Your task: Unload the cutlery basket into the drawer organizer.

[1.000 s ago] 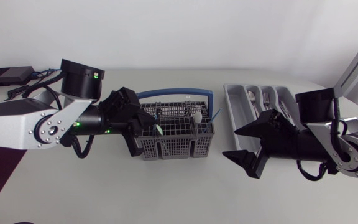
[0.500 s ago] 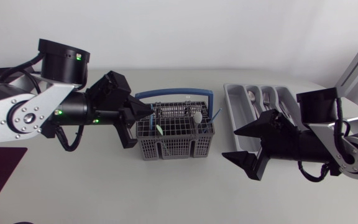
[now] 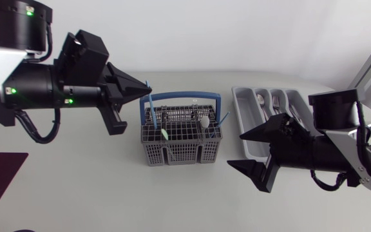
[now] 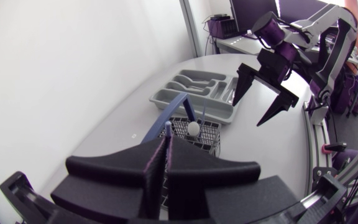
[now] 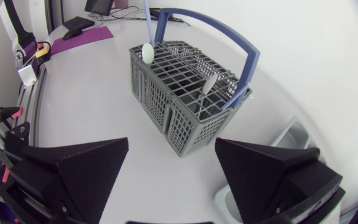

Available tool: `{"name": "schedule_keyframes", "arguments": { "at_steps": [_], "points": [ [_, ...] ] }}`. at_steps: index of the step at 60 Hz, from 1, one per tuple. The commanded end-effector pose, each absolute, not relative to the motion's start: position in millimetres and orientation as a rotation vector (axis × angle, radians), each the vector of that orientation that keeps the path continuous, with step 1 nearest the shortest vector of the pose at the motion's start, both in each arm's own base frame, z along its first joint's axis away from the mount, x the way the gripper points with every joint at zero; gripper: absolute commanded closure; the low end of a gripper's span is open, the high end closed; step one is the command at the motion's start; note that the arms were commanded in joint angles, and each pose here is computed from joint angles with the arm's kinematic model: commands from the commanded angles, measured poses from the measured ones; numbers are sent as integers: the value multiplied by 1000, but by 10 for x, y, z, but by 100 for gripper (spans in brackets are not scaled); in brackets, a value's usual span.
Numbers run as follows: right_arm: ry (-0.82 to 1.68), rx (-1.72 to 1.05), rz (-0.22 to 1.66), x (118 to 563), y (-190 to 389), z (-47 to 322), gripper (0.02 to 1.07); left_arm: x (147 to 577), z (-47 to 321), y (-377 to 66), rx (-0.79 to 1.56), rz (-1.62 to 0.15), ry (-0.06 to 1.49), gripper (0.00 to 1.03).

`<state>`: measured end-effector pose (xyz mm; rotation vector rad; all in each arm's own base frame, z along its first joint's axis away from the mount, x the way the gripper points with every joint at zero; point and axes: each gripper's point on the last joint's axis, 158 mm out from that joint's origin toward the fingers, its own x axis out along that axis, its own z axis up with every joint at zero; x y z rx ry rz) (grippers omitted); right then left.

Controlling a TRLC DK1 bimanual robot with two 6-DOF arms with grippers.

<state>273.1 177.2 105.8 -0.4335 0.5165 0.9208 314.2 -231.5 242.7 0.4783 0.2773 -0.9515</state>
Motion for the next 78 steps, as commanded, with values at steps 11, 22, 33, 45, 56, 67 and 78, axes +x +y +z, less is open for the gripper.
{"name": "schedule_keyframes", "arguments": {
  "at_steps": [11, 22, 33, 45, 56, 67, 78],
  "points": [
    [458, -418, 909, 2714, 1871, 1363, 7, 3003, 2863, -2331, 409, -942, 222, 92],
    [407, -405, 897, 2655, 1893, 1550, 7, 2886, 2932, -2444, 311, -965, 259, 92],
    [365, -373, 907, 2551, 1961, 1735, 7, 2768, 2807, -2696, 209, -1023, 345, 92],
    [361, -322, 949, 2470, 2139, 1826, 10, 2710, 2666, -2948, 66, -1123, 469, 92],
    [394, -262, 988, 2477, 2353, 1850, 13, 2796, 2579, -3068, -14, -1157, 547, 92],
    [441, -218, 1011, 2573, 2507, 1825, 20, 2895, 2547, -3121, -59, -1164, 580, 92],
    [481, -199, 1026, 2652, 2612, 1768, 34, 2937, 2544, -3151, -66, -1166, 584, 92]
  ]
}}
